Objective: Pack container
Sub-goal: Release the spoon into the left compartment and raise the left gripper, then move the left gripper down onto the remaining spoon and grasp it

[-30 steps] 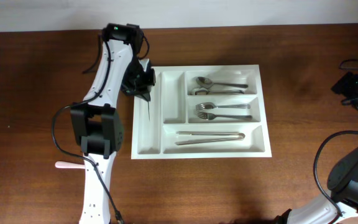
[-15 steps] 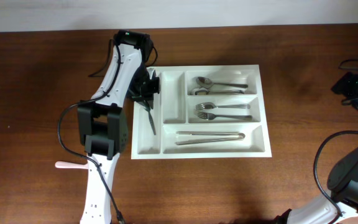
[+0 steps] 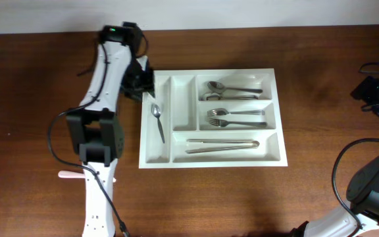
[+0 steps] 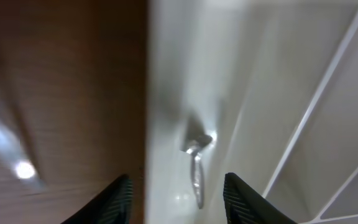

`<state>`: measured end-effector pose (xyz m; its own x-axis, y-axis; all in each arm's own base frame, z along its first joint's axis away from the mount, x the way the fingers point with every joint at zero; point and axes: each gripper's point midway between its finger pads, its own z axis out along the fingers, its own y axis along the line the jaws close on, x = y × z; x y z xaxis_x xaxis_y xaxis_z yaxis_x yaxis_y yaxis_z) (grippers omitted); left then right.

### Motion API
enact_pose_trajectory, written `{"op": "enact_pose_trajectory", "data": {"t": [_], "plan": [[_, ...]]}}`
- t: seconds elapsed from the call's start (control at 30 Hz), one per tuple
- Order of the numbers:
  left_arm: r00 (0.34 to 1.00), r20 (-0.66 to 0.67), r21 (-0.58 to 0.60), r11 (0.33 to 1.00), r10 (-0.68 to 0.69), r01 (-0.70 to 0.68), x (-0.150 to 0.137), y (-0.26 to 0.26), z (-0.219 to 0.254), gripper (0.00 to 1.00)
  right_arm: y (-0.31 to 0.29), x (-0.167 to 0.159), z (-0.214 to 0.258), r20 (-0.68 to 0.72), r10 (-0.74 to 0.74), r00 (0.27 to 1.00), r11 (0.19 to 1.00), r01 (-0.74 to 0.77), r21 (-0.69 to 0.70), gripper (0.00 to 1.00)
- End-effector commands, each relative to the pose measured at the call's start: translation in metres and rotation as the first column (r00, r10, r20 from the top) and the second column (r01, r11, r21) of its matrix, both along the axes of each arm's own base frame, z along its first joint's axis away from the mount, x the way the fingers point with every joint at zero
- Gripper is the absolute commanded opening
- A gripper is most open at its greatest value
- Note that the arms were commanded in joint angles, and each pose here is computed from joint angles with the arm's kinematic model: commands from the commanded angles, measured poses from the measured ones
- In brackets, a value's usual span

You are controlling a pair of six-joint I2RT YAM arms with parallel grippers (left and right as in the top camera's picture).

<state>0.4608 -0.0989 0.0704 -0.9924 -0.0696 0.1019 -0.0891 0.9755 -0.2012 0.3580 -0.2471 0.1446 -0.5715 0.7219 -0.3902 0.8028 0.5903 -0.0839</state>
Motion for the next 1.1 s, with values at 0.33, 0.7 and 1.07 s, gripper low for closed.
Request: {"op": "enact_pose_trajectory", "data": {"t": [0.33, 0.7, 1.07], "plan": [[0.981, 0.167, 0.101, 0.988, 0.096, -0.113, 0.029, 0.104, 0.041, 0.68, -0.002, 0.004, 0.005, 0.014, -0.003, 1.0, 1.0, 0.003, -0.008, 0.99], [0.988, 0.126, 0.153, 0.982, 0.088, -0.107, 0.023, 0.113, 0.026, 0.61, -0.002, 0.004, 0.005, 0.013, -0.003, 1.0, 1.0, 0.003, -0.008, 0.99], [0.996, -0.014, 0.159, 0.984, 0.085, -0.081, -0.003, 0.112, -0.019, 0.57, -0.002, 0.004, 0.005, 0.014, -0.003, 1.0, 1.0, 0.003, -0.008, 0.99]]}}
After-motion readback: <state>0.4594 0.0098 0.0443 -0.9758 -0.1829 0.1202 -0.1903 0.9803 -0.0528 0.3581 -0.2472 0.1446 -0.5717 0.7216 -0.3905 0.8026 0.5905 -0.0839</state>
